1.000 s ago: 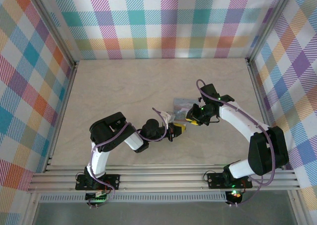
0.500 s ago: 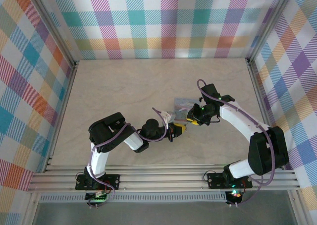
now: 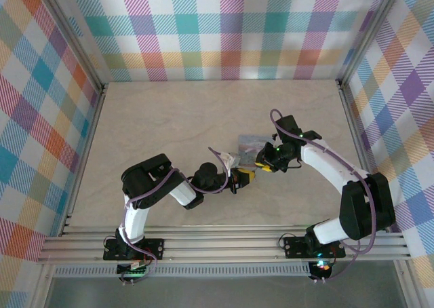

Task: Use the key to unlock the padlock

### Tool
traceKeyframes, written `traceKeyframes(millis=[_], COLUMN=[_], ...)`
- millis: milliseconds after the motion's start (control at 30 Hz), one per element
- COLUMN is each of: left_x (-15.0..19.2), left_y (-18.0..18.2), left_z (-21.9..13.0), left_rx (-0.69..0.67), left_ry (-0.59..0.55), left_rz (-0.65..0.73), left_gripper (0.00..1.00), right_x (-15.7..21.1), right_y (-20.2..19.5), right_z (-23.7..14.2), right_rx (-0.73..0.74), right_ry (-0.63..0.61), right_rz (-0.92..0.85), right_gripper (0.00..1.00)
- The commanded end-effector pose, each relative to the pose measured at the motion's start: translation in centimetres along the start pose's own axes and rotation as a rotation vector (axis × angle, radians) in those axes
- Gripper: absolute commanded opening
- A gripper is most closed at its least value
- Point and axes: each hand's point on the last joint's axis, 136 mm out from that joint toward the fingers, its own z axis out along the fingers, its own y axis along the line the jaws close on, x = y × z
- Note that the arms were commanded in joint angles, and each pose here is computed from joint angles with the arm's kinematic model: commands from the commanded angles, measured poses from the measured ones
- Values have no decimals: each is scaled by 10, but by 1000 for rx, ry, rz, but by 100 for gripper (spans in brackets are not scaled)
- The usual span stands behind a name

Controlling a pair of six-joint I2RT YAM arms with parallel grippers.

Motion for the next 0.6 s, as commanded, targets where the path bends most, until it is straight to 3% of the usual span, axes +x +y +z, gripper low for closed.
traceKeyframes(millis=[0,567], left_x=[-22,-30], left_y=[-20,-22], left_z=[5,7], left_rx=[59,91], left_ry=[-69,-71], left_rz=[26,27], left_gripper=[0,0], right_x=[-1,3], right_y=[10,19], right_z=[-6,-11], right_rx=[-59,-99], right_ry=[-7,9], right_rz=[-10,-19], right_gripper=[0,0])
